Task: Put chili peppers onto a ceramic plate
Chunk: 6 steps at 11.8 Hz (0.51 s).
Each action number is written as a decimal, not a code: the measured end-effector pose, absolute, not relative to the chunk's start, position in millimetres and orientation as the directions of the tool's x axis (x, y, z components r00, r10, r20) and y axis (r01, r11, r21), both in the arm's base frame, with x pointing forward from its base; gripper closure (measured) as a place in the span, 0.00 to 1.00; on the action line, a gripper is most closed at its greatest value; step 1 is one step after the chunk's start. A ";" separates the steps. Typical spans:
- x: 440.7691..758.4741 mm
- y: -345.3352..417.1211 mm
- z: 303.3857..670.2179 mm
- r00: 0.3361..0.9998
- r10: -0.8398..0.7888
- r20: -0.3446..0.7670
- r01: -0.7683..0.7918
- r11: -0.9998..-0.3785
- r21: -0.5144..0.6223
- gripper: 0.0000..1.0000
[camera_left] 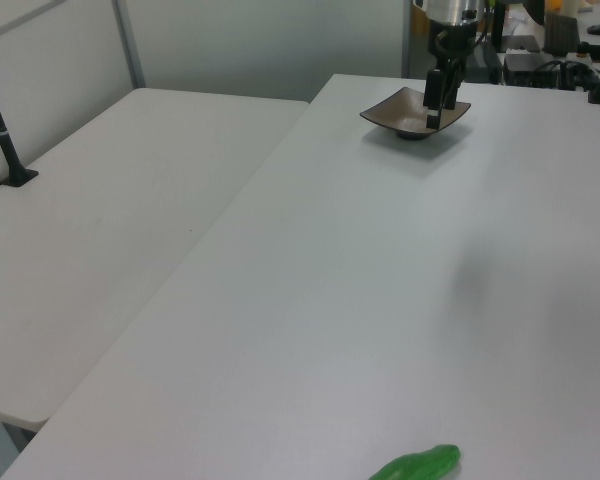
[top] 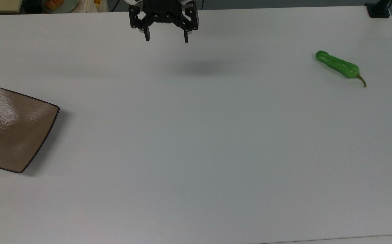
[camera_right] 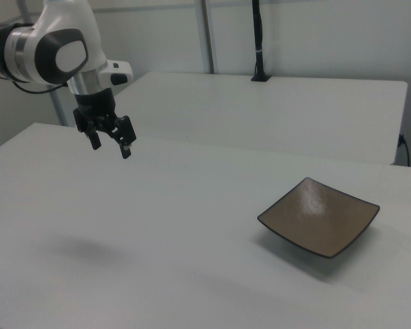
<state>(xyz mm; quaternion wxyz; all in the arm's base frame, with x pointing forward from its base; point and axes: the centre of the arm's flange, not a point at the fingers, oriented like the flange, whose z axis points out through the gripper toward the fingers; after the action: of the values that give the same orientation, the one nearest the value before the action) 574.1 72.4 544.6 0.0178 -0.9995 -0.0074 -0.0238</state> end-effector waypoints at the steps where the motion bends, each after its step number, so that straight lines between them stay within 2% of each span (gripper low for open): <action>1: 573.8 71.5 545.7 0.999 0.013 0.050 0.014 -0.999 -0.035 0.00; 6: 574.3 67.3 545.6 0.999 0.005 0.050 0.007 -0.999 -0.035 0.00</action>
<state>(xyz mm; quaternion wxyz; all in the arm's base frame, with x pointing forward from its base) 574.3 67.3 545.6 0.0175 -0.9995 -0.0030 -0.0248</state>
